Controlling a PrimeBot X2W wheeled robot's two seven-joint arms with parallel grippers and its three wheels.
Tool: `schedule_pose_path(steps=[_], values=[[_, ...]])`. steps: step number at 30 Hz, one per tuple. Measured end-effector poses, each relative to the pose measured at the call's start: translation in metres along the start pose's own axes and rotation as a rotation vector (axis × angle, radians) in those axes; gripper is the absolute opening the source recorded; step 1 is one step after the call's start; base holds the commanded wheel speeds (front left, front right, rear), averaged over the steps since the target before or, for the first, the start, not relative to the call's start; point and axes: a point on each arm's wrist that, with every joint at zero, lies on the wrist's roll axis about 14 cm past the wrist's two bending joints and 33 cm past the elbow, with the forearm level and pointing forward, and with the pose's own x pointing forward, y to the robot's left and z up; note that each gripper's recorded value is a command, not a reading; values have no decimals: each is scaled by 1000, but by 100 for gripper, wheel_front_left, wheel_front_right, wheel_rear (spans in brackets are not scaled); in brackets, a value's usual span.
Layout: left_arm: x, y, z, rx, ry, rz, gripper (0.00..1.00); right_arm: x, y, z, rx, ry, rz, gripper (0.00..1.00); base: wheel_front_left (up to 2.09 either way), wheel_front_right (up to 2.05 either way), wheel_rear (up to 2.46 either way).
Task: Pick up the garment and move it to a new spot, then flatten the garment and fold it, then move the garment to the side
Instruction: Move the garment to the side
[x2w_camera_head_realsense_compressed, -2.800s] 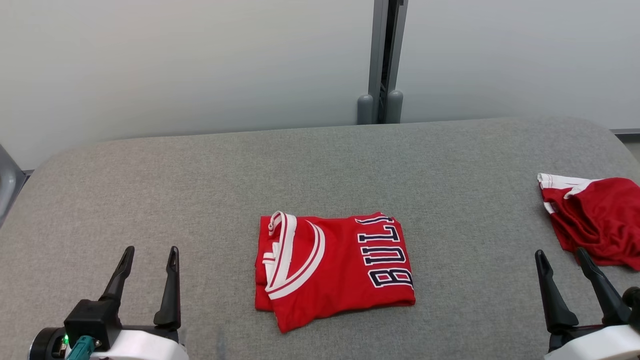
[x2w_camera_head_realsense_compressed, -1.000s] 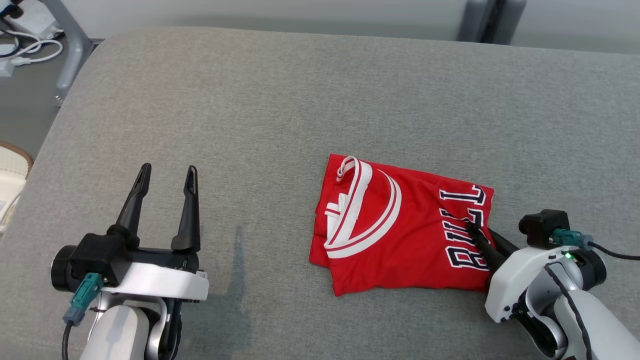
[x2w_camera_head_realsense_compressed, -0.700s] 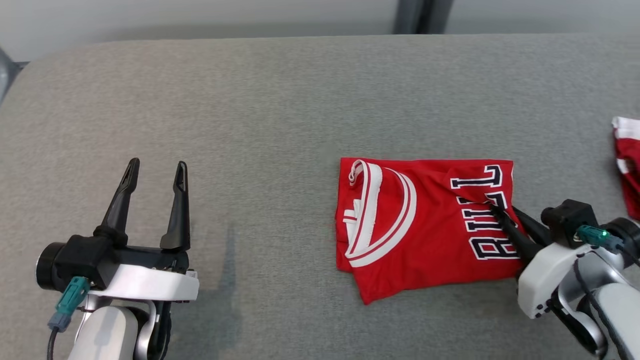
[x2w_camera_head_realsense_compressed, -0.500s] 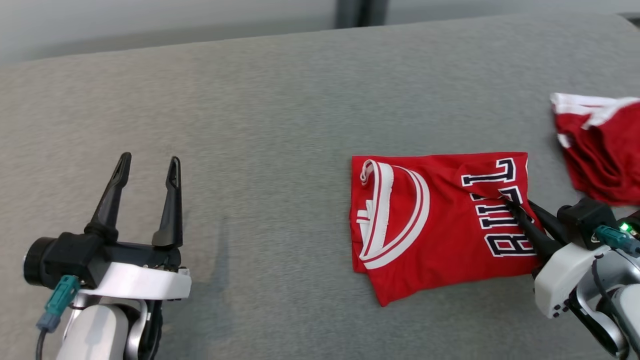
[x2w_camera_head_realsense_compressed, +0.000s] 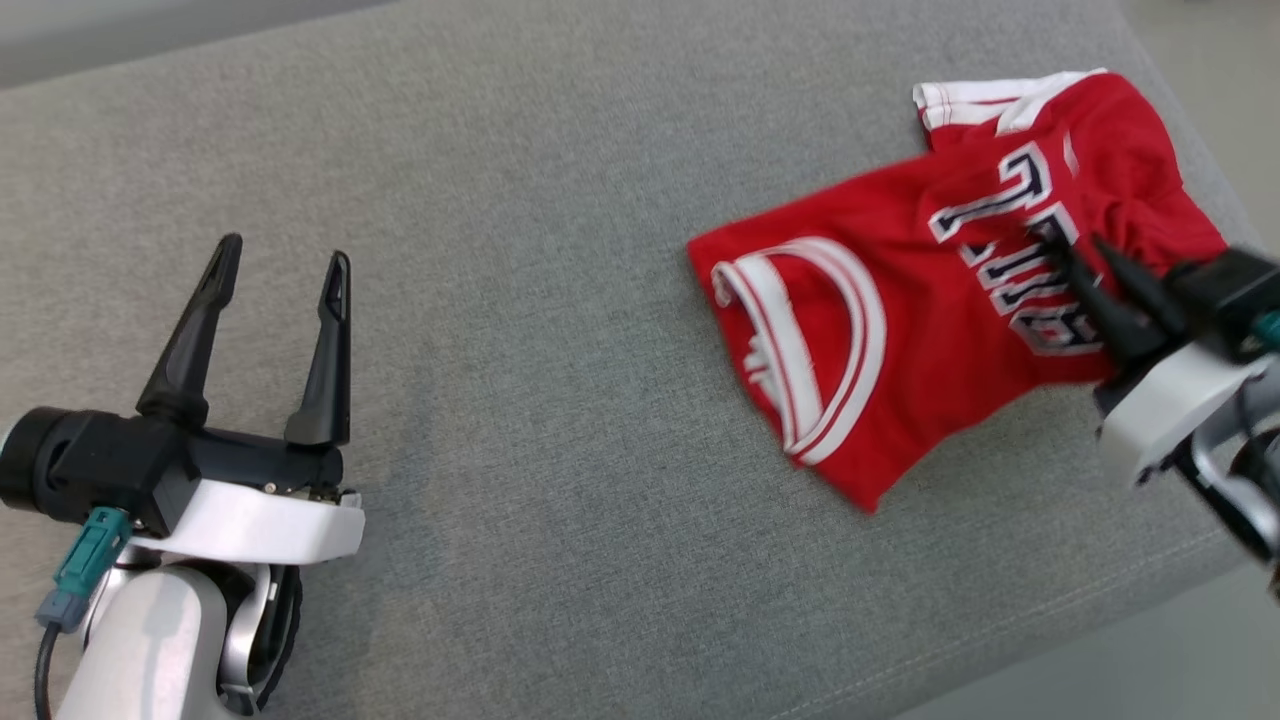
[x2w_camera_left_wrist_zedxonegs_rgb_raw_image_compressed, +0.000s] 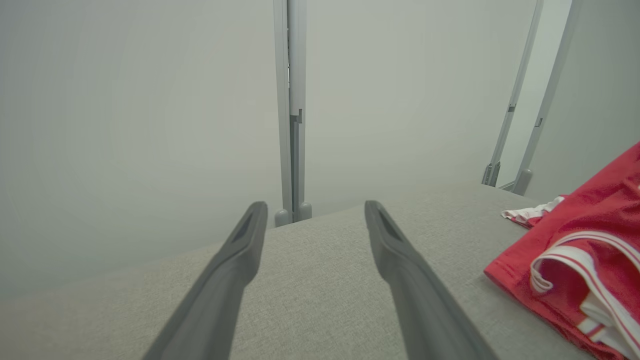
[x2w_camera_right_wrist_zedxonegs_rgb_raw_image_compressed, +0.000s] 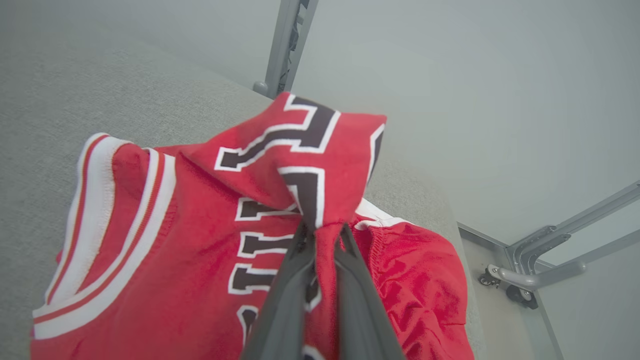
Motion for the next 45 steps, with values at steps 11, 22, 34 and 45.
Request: schedule_pose_path(steps=[11, 22, 34, 45], values=[[21, 5, -31, -8, 41, -35, 100, 31, -118, -17, -117, 68, -208, 0, 0, 0, 0], [25, 23, -60, 2, 89, -24, 100, 61, -161, -78, -87, 199, -353, 100, 0, 0, 0], [15, 32, -56, 7, 91, 25, 100, 54, -133, -82, 168, 61, -452, 100, 0, 0, 0], [-27, 35, -11, 8, 48, 127, 100, -18, -65, -16, 326, -252, -432, 100, 0, 0, 0]])
